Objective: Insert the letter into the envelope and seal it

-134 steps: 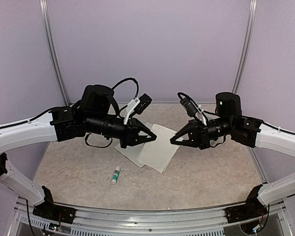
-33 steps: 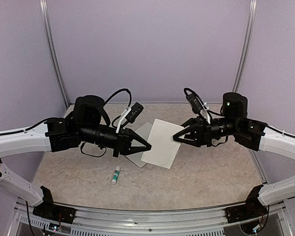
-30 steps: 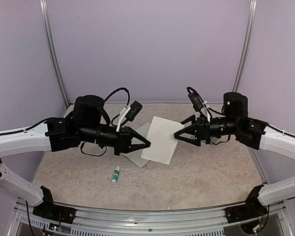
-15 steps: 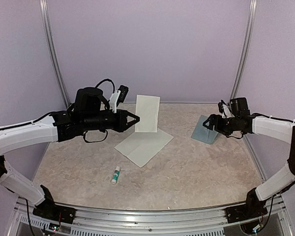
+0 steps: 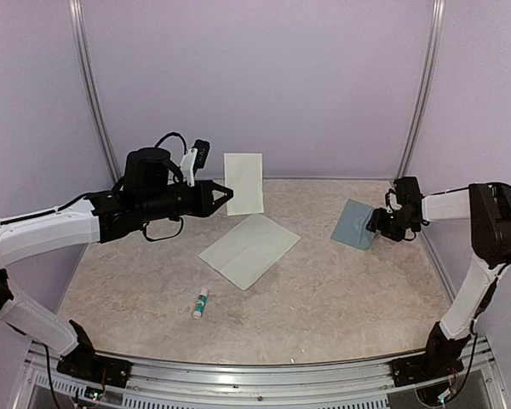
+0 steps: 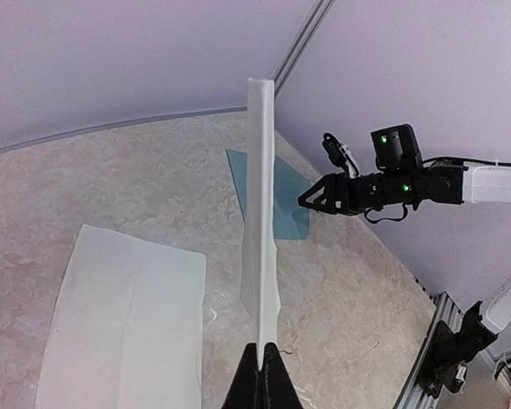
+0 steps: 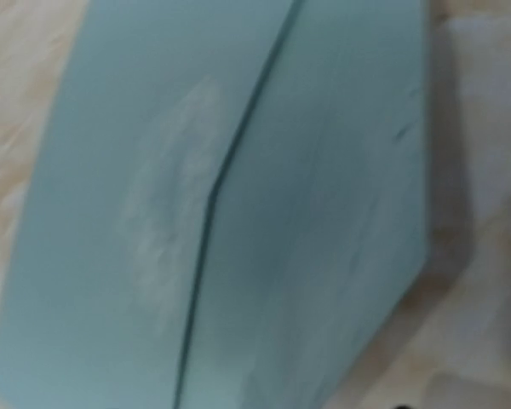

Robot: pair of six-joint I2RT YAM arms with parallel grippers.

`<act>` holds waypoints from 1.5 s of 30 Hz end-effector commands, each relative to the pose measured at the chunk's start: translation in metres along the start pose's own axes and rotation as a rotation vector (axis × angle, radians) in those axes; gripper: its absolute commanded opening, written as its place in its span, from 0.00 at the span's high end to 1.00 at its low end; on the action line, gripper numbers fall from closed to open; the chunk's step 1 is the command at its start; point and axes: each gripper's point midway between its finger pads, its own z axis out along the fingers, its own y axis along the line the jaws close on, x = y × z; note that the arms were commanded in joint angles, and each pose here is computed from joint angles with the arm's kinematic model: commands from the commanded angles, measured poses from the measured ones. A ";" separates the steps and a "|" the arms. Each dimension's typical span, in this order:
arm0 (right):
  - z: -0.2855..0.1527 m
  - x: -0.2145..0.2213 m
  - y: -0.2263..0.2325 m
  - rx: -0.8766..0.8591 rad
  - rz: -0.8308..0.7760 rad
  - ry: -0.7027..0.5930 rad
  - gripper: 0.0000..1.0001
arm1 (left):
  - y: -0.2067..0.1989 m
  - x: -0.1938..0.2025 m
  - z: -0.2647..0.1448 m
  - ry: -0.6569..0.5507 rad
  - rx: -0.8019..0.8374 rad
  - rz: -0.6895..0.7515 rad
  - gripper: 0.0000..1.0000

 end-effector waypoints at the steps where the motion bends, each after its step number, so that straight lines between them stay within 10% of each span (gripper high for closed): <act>1: 0.015 -0.017 -0.011 0.013 0.000 -0.031 0.43 | 0.005 -0.004 0.001 -0.029 -0.009 -0.014 1.00; 11: 0.031 -0.028 0.003 -0.078 -0.012 -0.032 1.00 | 0.001 -0.006 -0.002 -0.039 0.005 -0.029 1.00; 33: -0.111 0.134 0.114 -0.392 -0.008 0.182 1.00 | -0.046 0.003 -0.025 -0.080 0.090 -0.010 1.00; 45: -0.114 0.211 0.143 -0.527 0.057 0.256 0.93 | -0.095 0.030 -0.026 -0.087 0.195 -0.060 1.00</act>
